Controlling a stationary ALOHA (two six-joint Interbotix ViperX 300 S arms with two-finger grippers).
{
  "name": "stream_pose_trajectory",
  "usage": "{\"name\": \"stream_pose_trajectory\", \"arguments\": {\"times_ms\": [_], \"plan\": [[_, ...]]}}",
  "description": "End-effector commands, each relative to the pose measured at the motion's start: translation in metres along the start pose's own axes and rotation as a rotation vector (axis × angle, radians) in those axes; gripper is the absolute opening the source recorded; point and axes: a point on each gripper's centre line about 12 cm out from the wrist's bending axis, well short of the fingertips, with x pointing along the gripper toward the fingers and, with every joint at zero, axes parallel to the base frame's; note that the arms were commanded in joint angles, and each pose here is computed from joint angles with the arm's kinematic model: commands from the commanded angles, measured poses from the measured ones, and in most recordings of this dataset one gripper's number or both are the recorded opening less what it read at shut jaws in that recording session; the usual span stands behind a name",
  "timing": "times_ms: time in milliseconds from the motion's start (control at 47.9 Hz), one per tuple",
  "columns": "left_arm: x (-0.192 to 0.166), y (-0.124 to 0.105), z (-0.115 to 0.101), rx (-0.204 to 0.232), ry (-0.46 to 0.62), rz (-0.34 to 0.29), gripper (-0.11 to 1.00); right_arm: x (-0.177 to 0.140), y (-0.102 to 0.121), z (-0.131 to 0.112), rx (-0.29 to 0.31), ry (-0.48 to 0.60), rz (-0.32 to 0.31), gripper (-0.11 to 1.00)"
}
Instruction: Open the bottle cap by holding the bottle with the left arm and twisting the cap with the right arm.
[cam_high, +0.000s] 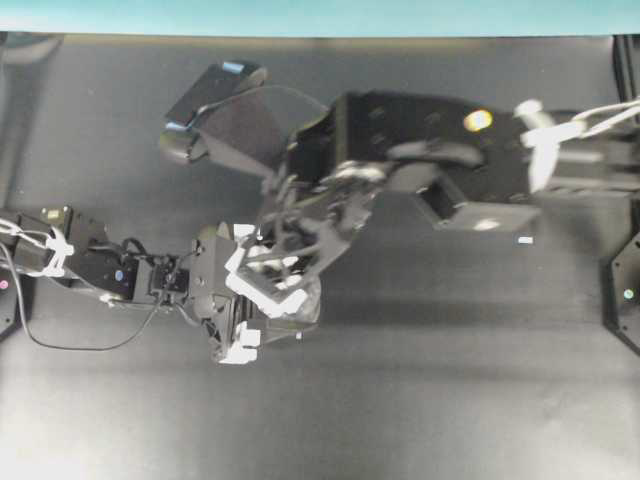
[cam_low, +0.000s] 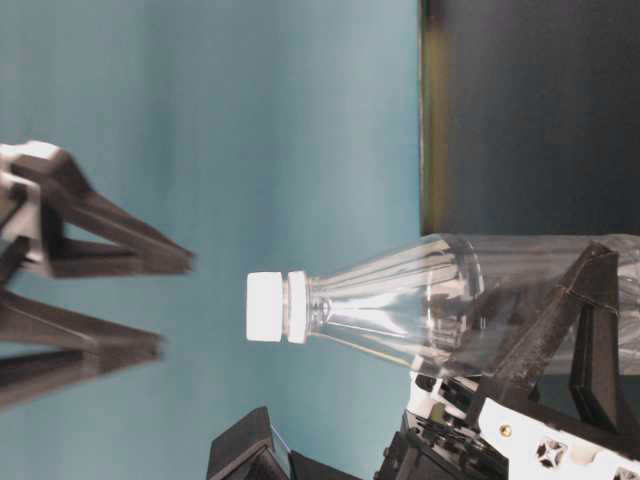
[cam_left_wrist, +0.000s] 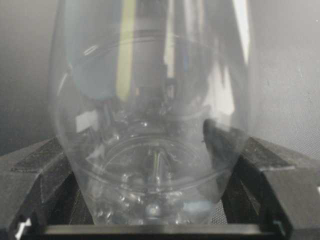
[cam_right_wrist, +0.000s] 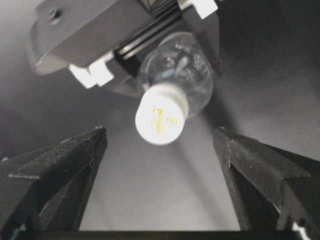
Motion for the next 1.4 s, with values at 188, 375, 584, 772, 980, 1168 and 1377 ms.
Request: {"name": "stream_pose_trajectory", "arguments": {"times_ms": [188, 375, 584, 772, 980, 1168, 1377], "plan": [[0.0, -0.003, 0.002, 0.003, -0.009, -0.008, 0.81, 0.02, -0.001, -0.005, 0.009, 0.027, -0.021, 0.82], [0.001, -0.002, 0.003, 0.002, -0.009, -0.007, 0.81, 0.028, -0.003, -0.008, -0.001, 0.02, -0.015, 0.74], [0.001, -0.003, 0.003, 0.003, -0.012, -0.008, 0.81, 0.03, 0.0, -0.006, -0.042, -0.02, 0.016, 0.4], [0.001, -0.003, 0.003, 0.002, -0.01, -0.007, 0.81, 0.029, -0.003, -0.008, -0.094, 0.001, 0.004, 0.36], [0.001, -0.003, 0.003, 0.003, -0.012, -0.008, 0.81, 0.027, -0.003, -0.011, -0.267, 0.038, 0.007, 0.36], [0.001, -0.003, 0.003, 0.001, -0.009, -0.008, 0.81, 0.026, 0.005, -0.015, -0.582, 0.047, 0.043, 0.36], [0.002, -0.004, 0.003, 0.001, -0.003, -0.011, 0.81, 0.027, 0.008, -0.021, -0.872, 0.06, 0.049, 0.36]]}}
